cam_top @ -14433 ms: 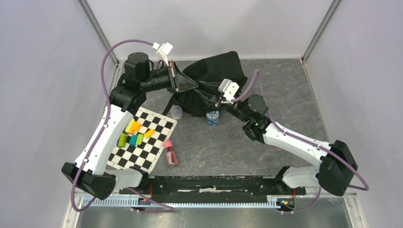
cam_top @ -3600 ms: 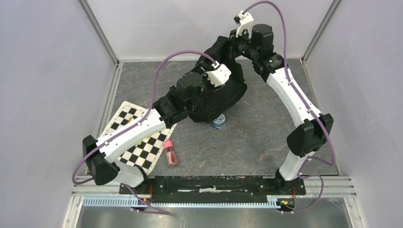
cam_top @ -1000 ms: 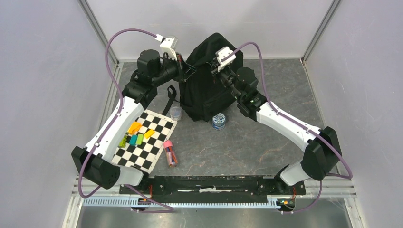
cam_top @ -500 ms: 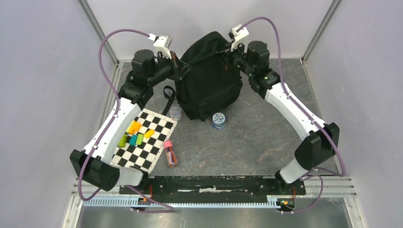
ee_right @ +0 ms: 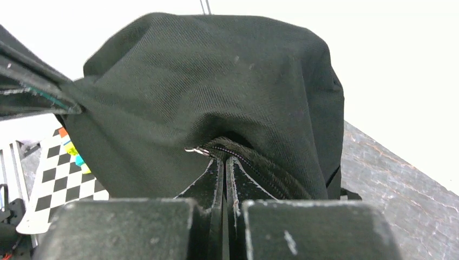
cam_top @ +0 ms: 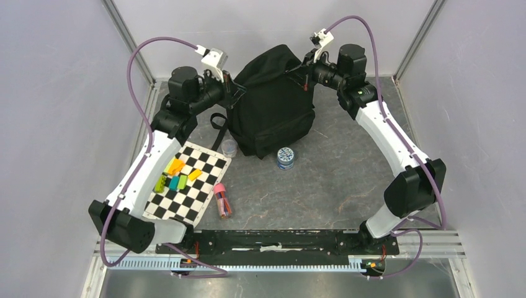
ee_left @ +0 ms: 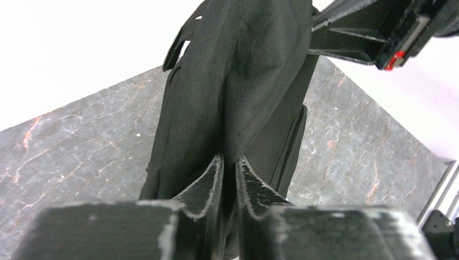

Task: Pack the student bag
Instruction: Zip the student bag at the center of the board.

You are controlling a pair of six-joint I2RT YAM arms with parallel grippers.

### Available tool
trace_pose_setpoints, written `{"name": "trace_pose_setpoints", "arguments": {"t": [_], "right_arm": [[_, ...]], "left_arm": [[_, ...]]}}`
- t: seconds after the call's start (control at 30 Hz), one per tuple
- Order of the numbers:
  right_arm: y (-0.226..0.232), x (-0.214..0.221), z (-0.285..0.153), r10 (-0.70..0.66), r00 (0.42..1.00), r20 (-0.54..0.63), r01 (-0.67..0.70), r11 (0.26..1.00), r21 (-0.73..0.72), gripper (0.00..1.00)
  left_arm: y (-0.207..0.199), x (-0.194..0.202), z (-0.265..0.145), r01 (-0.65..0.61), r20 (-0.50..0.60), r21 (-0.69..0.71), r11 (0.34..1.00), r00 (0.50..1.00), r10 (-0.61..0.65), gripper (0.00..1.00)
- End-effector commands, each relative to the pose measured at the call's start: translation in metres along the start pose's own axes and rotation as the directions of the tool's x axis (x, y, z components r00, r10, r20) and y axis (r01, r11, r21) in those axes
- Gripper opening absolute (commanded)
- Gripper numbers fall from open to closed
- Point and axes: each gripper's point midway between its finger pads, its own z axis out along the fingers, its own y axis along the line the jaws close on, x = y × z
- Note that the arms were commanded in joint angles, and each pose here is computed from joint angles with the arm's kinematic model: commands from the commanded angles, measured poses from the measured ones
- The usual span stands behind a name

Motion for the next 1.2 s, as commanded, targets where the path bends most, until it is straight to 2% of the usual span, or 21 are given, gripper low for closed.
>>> {"name": "trace_pose_setpoints", "arguments": {"t": [0.0, 0.17, 0.33, 0.4, 0.57, 0.7, 0.83, 1.0, 1.1, 1.17], "right_arm": [[-0.004, -0.046, -0.003, -0.006, 0.989, 0.147, 0.008, 1.0, -0.011, 0.0], [-0.007, -0.045, 0.013, 0.016, 0.987, 0.158, -0.015, 1.0, -0.003, 0.0], [-0.011, -0.051, 0.016, 0.031, 0.984, 0.173, -0.034, 0.999, 0.012, 0.0], [-0.011, -0.055, 0.014, 0.028, 0.983, 0.182, -0.033, 0.999, 0.023, 0.0], [-0.012, -0.061, 0.011, 0.022, 0.981, 0.194, -0.03, 0.999, 0.038, 0.0], [-0.011, -0.06, 0.012, 0.032, 0.981, 0.192, -0.038, 0.999, 0.03, 0.0], [-0.009, -0.059, 0.012, 0.033, 0.982, 0.188, -0.037, 0.999, 0.019, 0.0], [-0.003, -0.063, 0.008, 0.027, 0.981, 0.192, -0.028, 1.0, 0.0, 0.0], [0.0, -0.064, 0.005, 0.024, 0.98, 0.195, -0.023, 1.0, -0.009, 0.0], [0.001, -0.064, 0.003, 0.019, 0.981, 0.194, -0.018, 1.0, -0.008, 0.0]], "left_arm": [[-0.012, -0.035, -0.029, -0.253, 0.107, -0.022, 0.967, 0.961, 0.254, 0.34], [-0.055, -0.05, -0.037, -0.434, 0.127, 0.007, 0.901, 0.894, 0.429, 0.69], [-0.076, -0.068, -0.04, -0.583, 0.15, -0.059, 0.811, 0.798, 0.584, 0.87], [-0.084, -0.067, -0.032, -0.649, 0.128, -0.081, 0.757, 0.746, 0.653, 0.9], [-0.096, -0.05, -0.008, -0.72, 0.072, -0.053, 0.692, 0.689, 0.721, 0.92], [-0.094, -0.031, 0.015, -0.792, -0.009, -0.062, 0.608, 0.609, 0.793, 0.94], [-0.078, -0.024, 0.036, -0.838, -0.092, -0.153, 0.523, 0.539, 0.837, 0.94], [-0.051, -0.023, 0.055, -0.882, -0.211, -0.28, 0.379, 0.442, 0.872, 0.93], [-0.038, -0.022, 0.061, -0.891, -0.269, -0.344, 0.297, 0.396, 0.878, 0.79], [-0.033, -0.019, 0.065, -0.897, -0.296, -0.357, 0.262, 0.375, 0.879, 0.59]]}}
